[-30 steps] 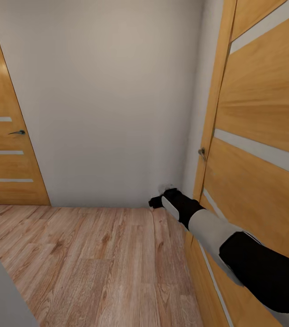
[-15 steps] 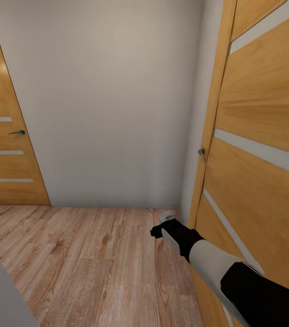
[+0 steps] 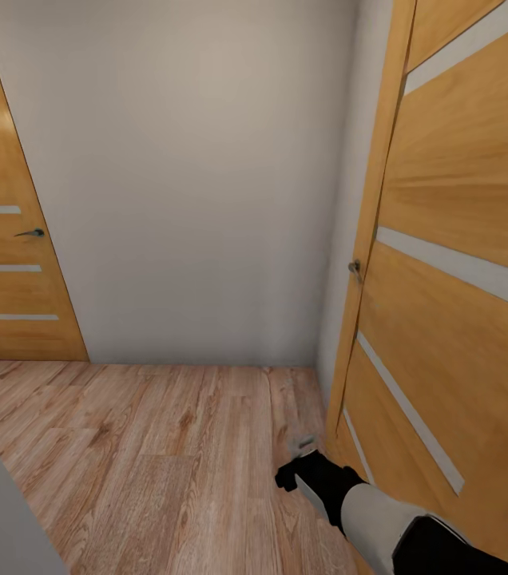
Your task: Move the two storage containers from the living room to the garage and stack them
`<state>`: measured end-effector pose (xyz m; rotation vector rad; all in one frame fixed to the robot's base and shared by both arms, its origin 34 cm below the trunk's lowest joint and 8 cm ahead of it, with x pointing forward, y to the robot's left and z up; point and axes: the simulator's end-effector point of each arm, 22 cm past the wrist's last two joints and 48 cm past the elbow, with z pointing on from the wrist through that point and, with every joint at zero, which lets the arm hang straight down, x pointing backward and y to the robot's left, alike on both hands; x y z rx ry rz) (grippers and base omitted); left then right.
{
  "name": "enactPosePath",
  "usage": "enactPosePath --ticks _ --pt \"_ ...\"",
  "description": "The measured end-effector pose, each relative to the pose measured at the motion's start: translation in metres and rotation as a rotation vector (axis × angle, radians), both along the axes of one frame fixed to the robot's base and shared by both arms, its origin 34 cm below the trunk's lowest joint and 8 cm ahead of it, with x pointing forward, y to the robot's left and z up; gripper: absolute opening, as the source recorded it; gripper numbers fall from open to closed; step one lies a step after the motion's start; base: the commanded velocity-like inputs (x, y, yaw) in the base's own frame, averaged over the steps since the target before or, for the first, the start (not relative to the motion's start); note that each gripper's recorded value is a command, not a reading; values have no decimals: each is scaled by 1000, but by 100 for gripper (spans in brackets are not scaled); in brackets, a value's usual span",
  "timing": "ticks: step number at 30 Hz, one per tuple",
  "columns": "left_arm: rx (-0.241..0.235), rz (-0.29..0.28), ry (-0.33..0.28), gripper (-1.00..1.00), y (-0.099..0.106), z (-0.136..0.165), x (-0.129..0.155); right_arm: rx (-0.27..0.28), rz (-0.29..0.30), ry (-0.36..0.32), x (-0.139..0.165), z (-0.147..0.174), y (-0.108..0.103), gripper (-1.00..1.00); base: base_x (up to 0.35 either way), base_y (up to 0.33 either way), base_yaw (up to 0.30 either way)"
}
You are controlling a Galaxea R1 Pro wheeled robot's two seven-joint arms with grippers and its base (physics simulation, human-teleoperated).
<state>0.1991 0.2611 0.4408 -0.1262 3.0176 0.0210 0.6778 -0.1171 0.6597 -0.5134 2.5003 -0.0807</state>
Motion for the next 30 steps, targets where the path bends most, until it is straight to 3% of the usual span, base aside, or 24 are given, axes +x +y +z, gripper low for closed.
enactPosePath --ticks 6,16,20,30 --pt "0 0 0 100 0 0 0 23 22 32 -18 -21 -5 100 0 0 0" --pt "-1 1 1 100 0 0 0 11 11 58 -36 -40 -22 100 0 0 0" --pt "-2 1 2 100 -1 0 0 28 17 56 -44 -48 -21 100 0 0 0" --pt "0 1 2 100 0 0 0 91 49 120 -104 -89 -6 100 0 0 0"
